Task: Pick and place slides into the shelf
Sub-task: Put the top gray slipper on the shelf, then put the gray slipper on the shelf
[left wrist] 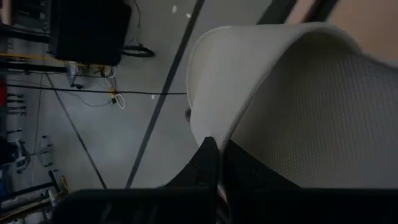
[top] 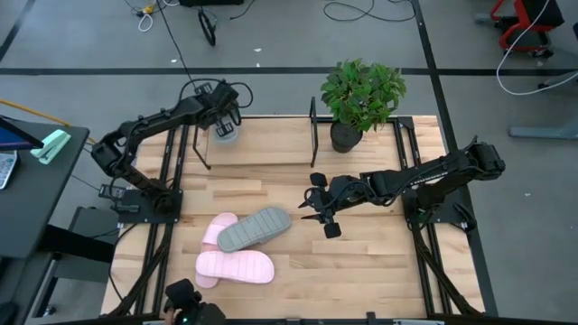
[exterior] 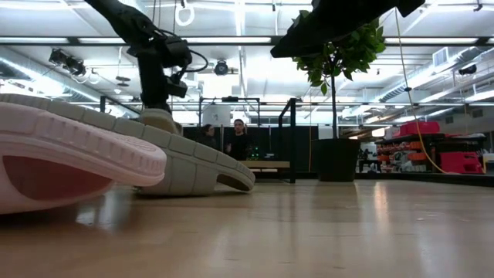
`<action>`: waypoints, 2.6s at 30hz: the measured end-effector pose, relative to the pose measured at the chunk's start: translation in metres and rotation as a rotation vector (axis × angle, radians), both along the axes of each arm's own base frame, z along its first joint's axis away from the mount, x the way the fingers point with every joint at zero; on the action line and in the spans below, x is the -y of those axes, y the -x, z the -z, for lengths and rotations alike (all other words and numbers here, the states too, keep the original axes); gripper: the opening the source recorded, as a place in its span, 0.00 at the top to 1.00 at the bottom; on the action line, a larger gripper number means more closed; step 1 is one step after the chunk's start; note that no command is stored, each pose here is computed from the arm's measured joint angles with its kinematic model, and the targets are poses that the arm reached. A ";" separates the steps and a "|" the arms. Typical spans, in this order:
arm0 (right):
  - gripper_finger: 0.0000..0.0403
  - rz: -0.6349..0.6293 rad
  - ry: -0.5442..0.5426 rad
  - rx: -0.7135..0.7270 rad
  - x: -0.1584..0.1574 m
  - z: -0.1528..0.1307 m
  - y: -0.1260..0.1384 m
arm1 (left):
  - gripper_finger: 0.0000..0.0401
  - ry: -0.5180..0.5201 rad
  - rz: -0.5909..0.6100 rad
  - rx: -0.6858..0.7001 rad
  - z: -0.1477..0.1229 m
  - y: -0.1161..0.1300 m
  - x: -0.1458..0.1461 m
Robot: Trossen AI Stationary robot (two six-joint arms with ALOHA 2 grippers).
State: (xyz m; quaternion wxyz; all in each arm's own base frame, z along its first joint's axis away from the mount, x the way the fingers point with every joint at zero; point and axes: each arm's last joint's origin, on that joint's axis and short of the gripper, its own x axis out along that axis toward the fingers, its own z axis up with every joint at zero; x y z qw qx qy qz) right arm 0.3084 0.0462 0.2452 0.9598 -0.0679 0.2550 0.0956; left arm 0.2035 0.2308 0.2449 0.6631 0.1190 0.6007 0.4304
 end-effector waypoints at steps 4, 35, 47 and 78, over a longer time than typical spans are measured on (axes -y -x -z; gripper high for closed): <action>0.61 0.000 0.000 0.000 0.000 0.000 0.000 | 0.97 0.030 0.005 -0.029 0.011 0.003 0.004; 0.61 0.000 0.000 -0.001 0.000 0.000 0.000 | 0.97 0.131 0.069 -0.155 0.033 0.012 0.014; 0.61 0.000 0.000 -0.002 0.000 0.000 0.000 | 0.96 0.144 0.083 -0.151 0.033 0.012 0.014; 0.57 -0.003 0.005 -0.013 0.000 0.001 0.001 | 0.47 0.159 0.160 0.129 -0.030 0.012 0.037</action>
